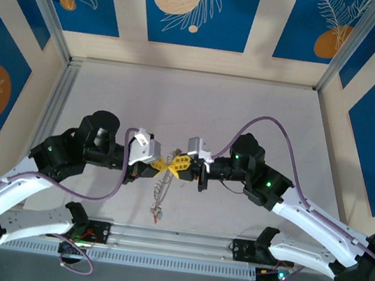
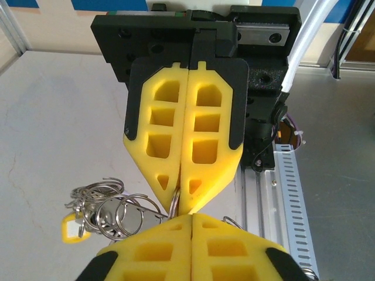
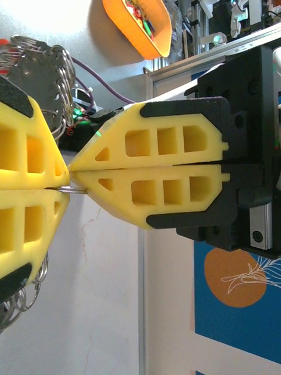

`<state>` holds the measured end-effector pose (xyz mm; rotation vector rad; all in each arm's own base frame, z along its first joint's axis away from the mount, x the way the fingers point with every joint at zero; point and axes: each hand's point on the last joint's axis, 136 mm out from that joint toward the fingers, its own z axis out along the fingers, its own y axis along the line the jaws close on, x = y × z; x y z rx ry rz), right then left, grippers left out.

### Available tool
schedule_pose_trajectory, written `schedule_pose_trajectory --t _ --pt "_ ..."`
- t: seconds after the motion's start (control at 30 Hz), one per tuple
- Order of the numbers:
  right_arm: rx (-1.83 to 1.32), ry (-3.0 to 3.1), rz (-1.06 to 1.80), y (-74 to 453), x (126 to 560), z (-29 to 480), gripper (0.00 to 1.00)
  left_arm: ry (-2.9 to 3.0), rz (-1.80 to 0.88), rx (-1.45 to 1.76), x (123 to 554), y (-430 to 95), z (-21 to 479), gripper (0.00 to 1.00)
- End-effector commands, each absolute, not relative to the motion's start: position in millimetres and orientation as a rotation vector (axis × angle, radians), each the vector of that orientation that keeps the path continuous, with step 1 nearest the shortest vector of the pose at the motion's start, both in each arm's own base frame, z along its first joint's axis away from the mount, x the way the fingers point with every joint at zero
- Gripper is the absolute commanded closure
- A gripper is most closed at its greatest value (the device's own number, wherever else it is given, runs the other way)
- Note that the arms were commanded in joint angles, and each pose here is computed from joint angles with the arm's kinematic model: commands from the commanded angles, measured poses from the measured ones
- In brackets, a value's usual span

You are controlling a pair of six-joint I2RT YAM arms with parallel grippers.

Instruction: Put the keys on the keyring

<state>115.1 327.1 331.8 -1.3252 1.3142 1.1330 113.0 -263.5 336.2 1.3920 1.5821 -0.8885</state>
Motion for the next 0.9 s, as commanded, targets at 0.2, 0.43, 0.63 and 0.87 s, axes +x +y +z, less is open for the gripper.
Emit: schedule_pose_trajectory --t 0.2,0.43,0.63,0.87 --pt "-1.319 1.175 1.115 321.8 102.9 363.1 1.0 1.57 -0.797 1.307 125.1 -252.4 338.5 0.68" --pt "-1.326 1.159 1.128 322.6 100.0 365.1 1.0 1.564 -0.794 1.293 128.6 -254.7 342.3 0.65" --pt "-1.322 1.154 1.124 323.9 101.2 365.9 1.0 1.558 -0.861 1.328 123.4 -263.8 341.2 0.69" --pt "-1.332 1.143 1.136 327.7 100.7 366.4 1.0 1.555 -0.881 1.334 120.3 -264.1 342.9 0.79"
